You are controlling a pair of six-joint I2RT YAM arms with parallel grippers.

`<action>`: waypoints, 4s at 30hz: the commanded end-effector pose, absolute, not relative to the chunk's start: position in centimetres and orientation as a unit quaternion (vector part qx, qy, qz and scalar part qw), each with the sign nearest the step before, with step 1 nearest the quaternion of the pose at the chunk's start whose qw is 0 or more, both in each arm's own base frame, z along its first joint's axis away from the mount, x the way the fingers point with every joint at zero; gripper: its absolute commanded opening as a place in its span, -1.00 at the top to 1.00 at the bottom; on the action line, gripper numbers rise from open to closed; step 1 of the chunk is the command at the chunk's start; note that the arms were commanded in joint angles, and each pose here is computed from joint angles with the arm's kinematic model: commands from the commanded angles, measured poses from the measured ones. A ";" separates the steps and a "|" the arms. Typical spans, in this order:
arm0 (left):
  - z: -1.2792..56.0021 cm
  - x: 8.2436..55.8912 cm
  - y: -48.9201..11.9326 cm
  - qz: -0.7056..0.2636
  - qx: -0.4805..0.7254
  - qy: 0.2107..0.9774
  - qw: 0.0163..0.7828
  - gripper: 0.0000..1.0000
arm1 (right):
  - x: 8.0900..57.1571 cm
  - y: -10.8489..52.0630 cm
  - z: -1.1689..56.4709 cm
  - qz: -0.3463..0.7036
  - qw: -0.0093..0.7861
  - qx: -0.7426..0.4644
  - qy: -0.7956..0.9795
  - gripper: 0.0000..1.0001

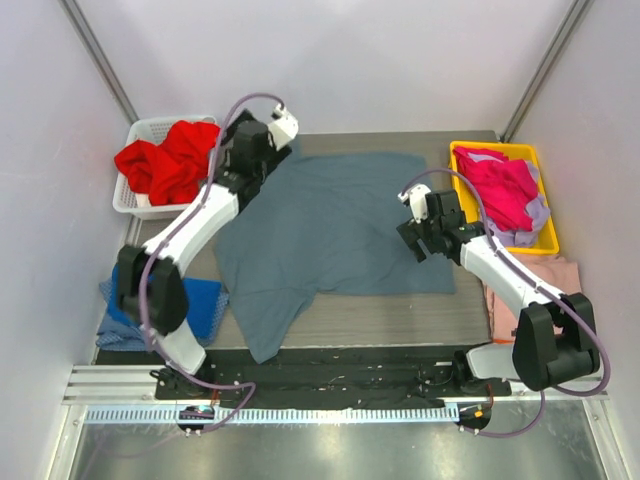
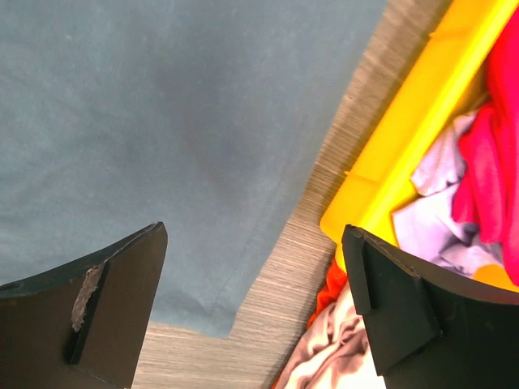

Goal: Fold and stack the t-shirts
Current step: Flatten out the tshirt, then grap the side of the flattened tshirt closest away from the robot with both arms

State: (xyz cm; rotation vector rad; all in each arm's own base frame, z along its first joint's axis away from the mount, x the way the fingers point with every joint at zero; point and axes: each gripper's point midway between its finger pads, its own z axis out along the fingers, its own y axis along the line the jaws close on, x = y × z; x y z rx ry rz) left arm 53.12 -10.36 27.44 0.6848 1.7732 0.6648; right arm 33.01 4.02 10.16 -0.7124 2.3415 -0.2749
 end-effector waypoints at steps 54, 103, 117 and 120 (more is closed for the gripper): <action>3.8 9.3 -17.7 -0.104 0.721 0.669 0.149 -0.43 | 28.3 2.3 6.5 -0.183 0.230 -0.343 0.892 -0.74; 3.0 11.5 -16.0 -0.014 0.720 0.673 0.166 0.71 | 24.8 1.3 4.6 -0.170 0.183 -0.406 0.879 -0.57; 3.2 11.9 -15.7 -0.001 0.718 0.675 0.167 1.00 | 22.2 0.3 6.4 -0.172 0.186 -0.416 0.874 -0.45; 3.7 12.1 -15.6 0.003 0.717 0.675 0.174 1.00 | 21.7 0.4 6.5 -0.163 0.182 -0.420 0.874 -0.46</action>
